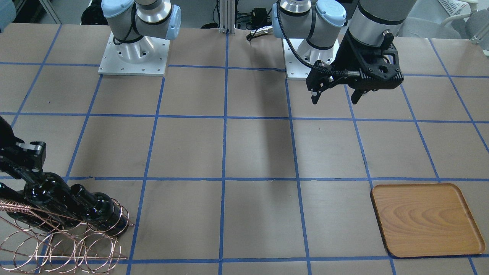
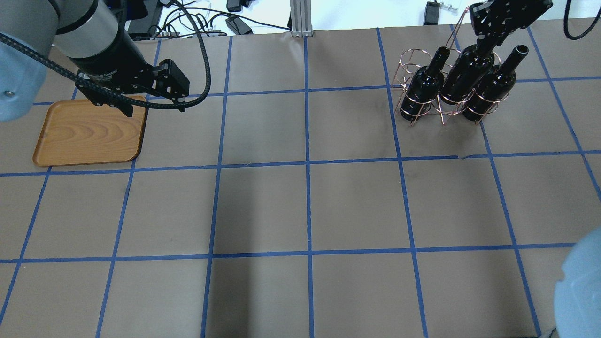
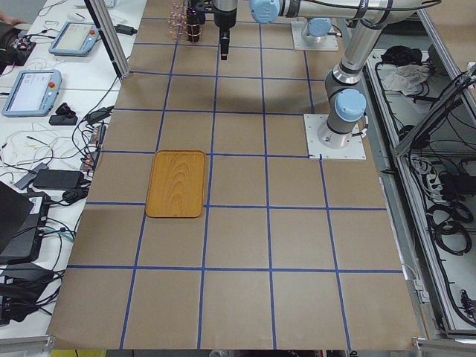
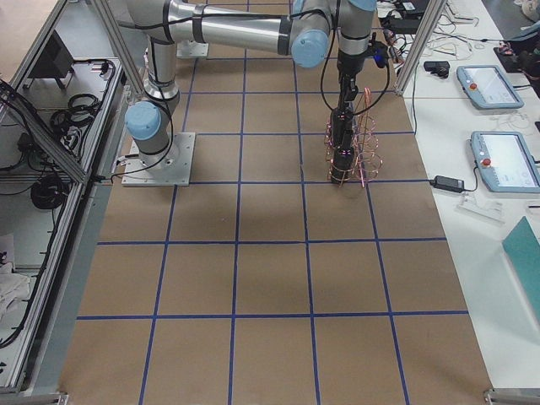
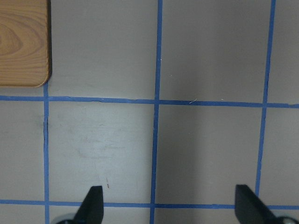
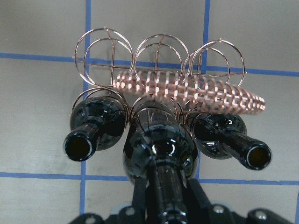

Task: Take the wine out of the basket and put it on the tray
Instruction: 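Grasp the neck of a dark wine bottle with the right gripper, then lift the bottle out of the rack with the right gripper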

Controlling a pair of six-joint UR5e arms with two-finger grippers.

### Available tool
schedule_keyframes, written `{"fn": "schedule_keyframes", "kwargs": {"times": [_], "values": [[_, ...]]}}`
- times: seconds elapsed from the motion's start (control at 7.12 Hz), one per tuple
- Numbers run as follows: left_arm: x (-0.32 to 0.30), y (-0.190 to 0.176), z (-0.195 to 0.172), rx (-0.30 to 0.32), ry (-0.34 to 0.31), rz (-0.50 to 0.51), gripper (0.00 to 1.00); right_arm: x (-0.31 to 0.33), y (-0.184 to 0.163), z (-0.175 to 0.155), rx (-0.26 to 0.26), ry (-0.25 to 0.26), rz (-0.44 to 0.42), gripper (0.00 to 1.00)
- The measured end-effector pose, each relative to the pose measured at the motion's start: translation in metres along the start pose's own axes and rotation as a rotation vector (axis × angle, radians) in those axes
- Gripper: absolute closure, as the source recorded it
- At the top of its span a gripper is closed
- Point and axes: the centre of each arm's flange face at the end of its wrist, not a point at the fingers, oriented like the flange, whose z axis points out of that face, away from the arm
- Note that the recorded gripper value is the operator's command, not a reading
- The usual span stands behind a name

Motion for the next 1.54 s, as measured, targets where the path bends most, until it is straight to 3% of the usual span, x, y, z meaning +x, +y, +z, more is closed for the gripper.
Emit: {"fn": "schedule_keyframes", "kwargs": {"times": [0.28, 0.56, 0.84, 0.98, 1.54], "values": [[0.000, 0.000, 0.000, 0.000, 0.000, -0.001, 0.00, -0.014, 0.044, -0.062, -0.013, -0.003, 0.002, 0.90], [-0.001, 0.000, 0.000, 0.001, 0.000, -0.002, 0.00, -0.056, 0.089, -0.081, -0.113, -0.021, 0.070, 0.97], [-0.001, 0.000, 0.000, 0.001, 0.000, -0.002, 0.00, -0.142, 0.119, -0.047, -0.188, -0.017, 0.134, 0.97], [-0.001, -0.001, 0.000, 0.001, 0.001, -0.002, 0.00, -0.185, 0.131, -0.028, -0.195, -0.015, 0.151, 0.98], [-0.006, -0.003, -0.005, 0.009, 0.001, -0.012, 0.00, -0.372, 0.175, 0.024, -0.131, -0.011, 0.188, 1.00]]}}
